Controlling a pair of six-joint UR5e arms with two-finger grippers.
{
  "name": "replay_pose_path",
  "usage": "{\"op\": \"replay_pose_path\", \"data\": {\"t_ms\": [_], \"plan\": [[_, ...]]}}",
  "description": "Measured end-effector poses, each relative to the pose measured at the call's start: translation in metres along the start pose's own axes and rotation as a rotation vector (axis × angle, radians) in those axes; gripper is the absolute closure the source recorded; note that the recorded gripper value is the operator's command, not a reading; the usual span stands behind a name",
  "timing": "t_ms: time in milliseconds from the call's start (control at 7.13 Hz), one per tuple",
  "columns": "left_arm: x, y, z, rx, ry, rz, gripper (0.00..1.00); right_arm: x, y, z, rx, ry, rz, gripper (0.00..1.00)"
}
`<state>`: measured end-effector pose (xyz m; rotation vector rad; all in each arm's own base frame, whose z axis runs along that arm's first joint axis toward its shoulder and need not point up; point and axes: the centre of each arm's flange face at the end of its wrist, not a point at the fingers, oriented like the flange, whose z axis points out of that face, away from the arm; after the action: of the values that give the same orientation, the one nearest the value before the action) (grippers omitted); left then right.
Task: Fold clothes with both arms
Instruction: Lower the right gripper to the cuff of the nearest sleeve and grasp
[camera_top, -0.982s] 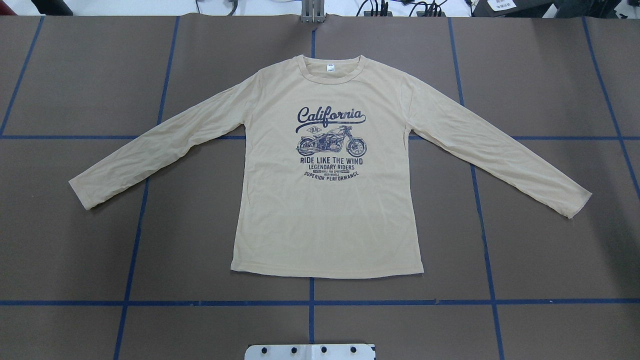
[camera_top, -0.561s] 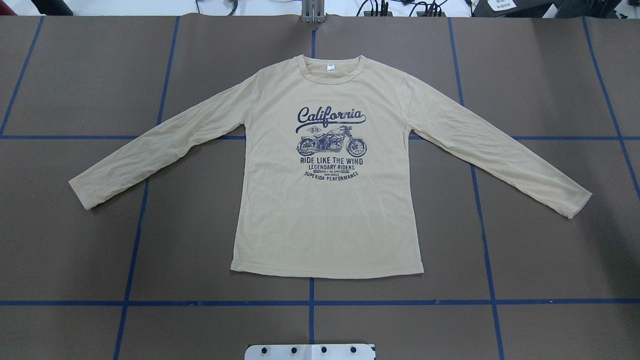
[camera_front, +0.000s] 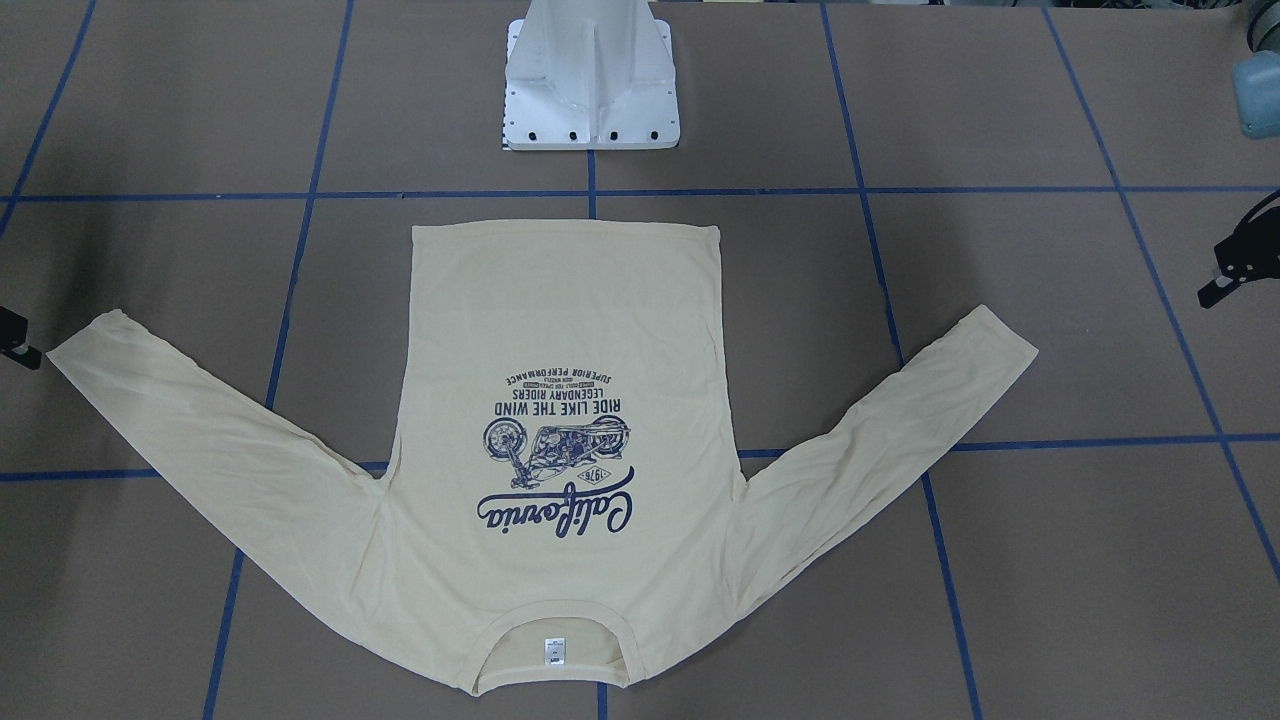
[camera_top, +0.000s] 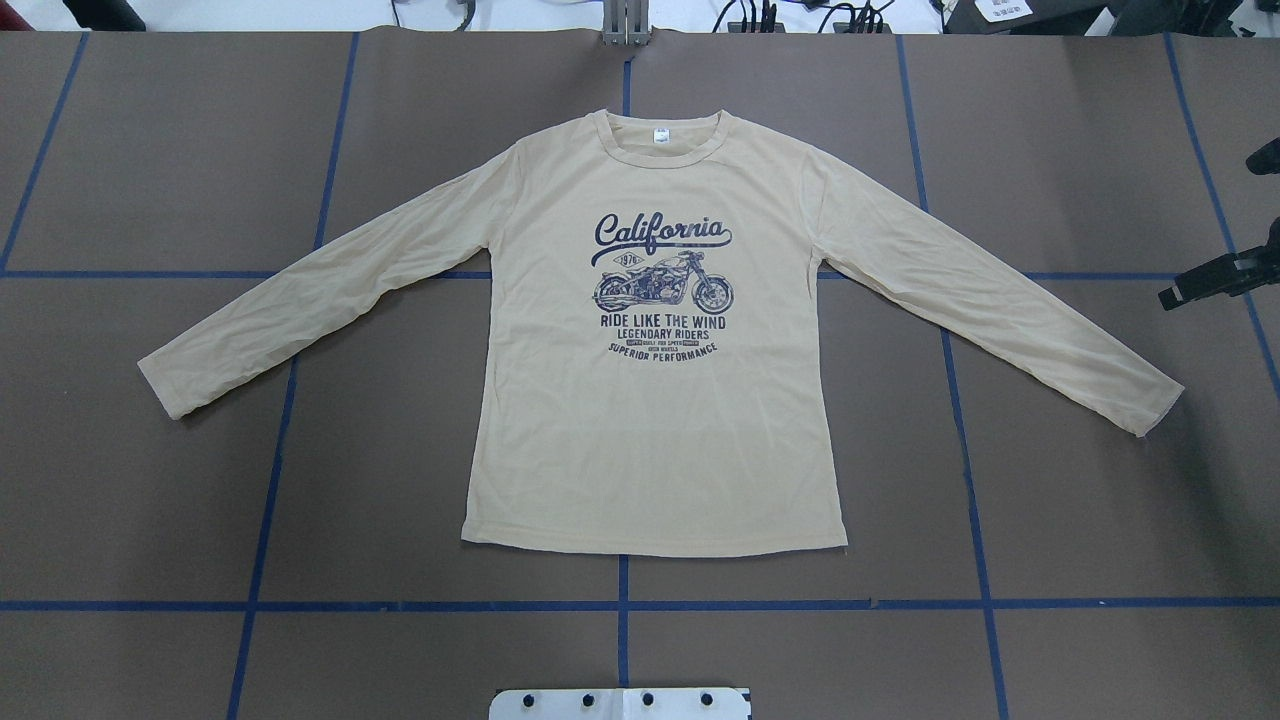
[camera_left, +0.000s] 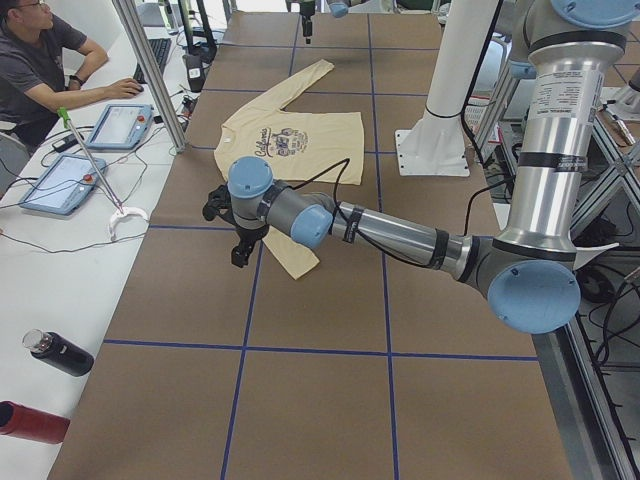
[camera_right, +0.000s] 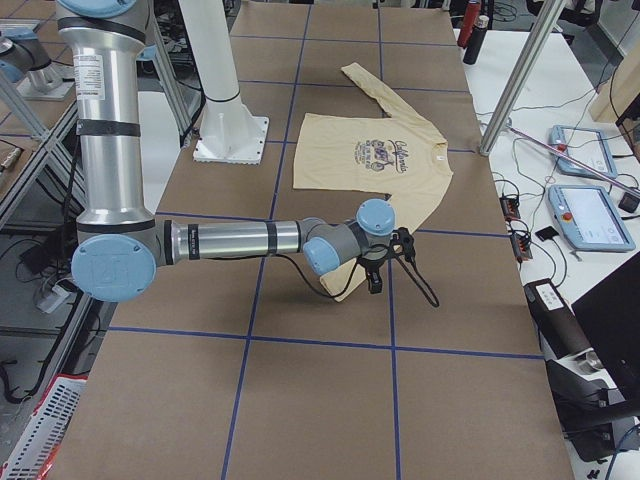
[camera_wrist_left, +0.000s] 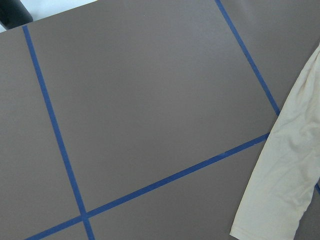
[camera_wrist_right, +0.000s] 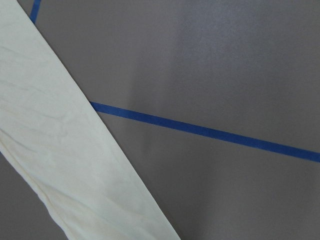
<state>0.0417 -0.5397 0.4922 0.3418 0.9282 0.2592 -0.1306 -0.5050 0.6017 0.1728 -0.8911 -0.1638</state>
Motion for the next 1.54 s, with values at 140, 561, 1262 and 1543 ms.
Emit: {"op": "replay_pose_path", "data": {"t_ms": [140,561,1262,1543], "plan": [[0.002,0.0,0.001,0.009,0.001,-0.001,0.0,-0.013,0.008,0.018,0.019,-0.01,0.039,0.0],[0.005,0.001,0.001,0.019,0.007,0.003,0.0,-0.026,0.047,0.052,0.044,0.015,0.104,0.0],[0.008,0.001,-0.002,0.023,0.012,0.008,0.0,-0.012,0.086,0.072,-0.025,0.05,0.128,0.1],[0.009,0.001,-0.002,0.024,0.013,0.009,0.0,-0.016,0.089,0.079,-0.047,0.06,0.128,0.39]]}}
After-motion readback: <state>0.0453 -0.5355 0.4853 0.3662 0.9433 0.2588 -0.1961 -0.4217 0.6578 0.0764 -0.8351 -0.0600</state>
